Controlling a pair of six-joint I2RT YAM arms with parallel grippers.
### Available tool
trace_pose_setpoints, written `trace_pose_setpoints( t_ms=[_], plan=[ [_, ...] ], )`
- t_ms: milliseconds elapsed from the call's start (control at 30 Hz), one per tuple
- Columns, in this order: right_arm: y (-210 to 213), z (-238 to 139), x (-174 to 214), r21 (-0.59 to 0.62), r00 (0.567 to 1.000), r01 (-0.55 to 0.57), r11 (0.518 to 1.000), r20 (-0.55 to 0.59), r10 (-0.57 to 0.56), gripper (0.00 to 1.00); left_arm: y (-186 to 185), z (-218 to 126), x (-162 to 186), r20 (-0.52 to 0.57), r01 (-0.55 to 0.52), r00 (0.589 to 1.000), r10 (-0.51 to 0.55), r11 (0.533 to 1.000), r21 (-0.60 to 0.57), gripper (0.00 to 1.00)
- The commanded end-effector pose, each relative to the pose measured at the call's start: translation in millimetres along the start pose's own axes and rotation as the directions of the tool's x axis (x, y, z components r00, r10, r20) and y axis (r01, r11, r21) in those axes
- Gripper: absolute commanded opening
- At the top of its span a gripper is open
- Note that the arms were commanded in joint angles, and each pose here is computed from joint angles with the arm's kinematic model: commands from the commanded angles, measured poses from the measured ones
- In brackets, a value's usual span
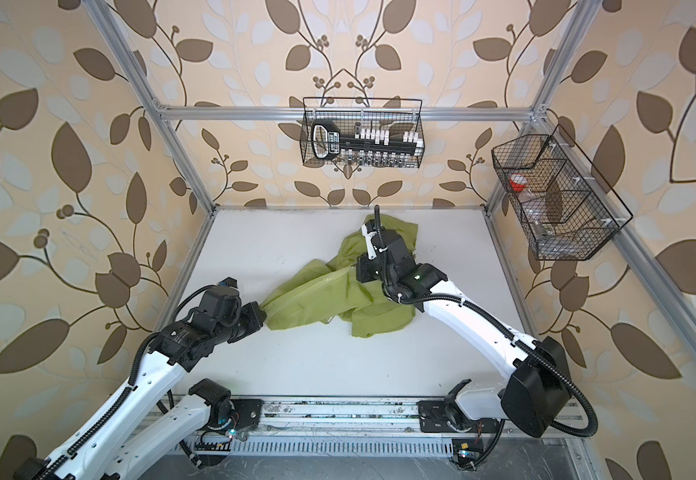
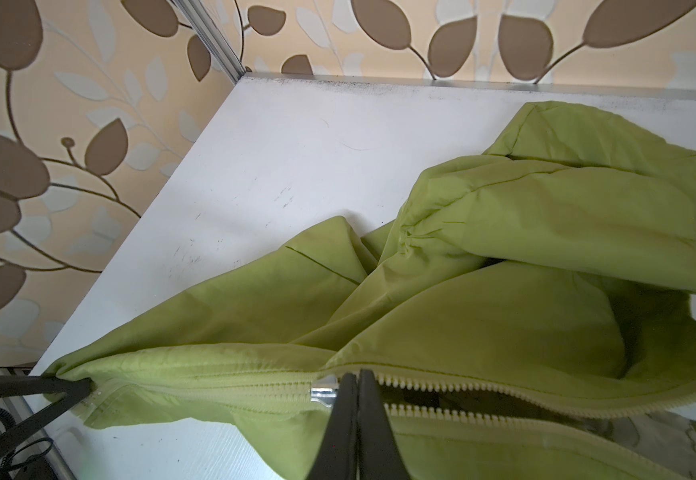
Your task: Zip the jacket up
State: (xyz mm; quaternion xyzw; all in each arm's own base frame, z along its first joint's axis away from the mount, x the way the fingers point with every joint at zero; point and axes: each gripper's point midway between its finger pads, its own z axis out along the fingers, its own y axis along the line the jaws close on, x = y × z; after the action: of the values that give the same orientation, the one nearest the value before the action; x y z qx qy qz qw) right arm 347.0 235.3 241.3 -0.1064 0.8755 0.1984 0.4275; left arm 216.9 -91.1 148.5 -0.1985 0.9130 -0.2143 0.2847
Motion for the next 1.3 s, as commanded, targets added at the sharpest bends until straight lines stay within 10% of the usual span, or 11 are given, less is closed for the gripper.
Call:
trace_pose_setpoints(
  t_ms=[0, 1267],
  plan=[
    [-9.5, -6.4, -3.9, 0.026, 1.000, 0.006, 1.000, 0.025, -0.007, 0.00, 6.5, -6.6, -7.4, 0.030, -0.014, 0.999, 0.015, 0.999, -0.048, 0.00],
    [-13.7, -3.7, 18.7, 0.003, 0.999, -0.038, 0.999, -0.002, 0.038, 0.00, 13.6, -12.0, -42.0, 0.157, 0.023, 0.988, 0.004, 0.986, -0.168, 0.00]
  ],
)
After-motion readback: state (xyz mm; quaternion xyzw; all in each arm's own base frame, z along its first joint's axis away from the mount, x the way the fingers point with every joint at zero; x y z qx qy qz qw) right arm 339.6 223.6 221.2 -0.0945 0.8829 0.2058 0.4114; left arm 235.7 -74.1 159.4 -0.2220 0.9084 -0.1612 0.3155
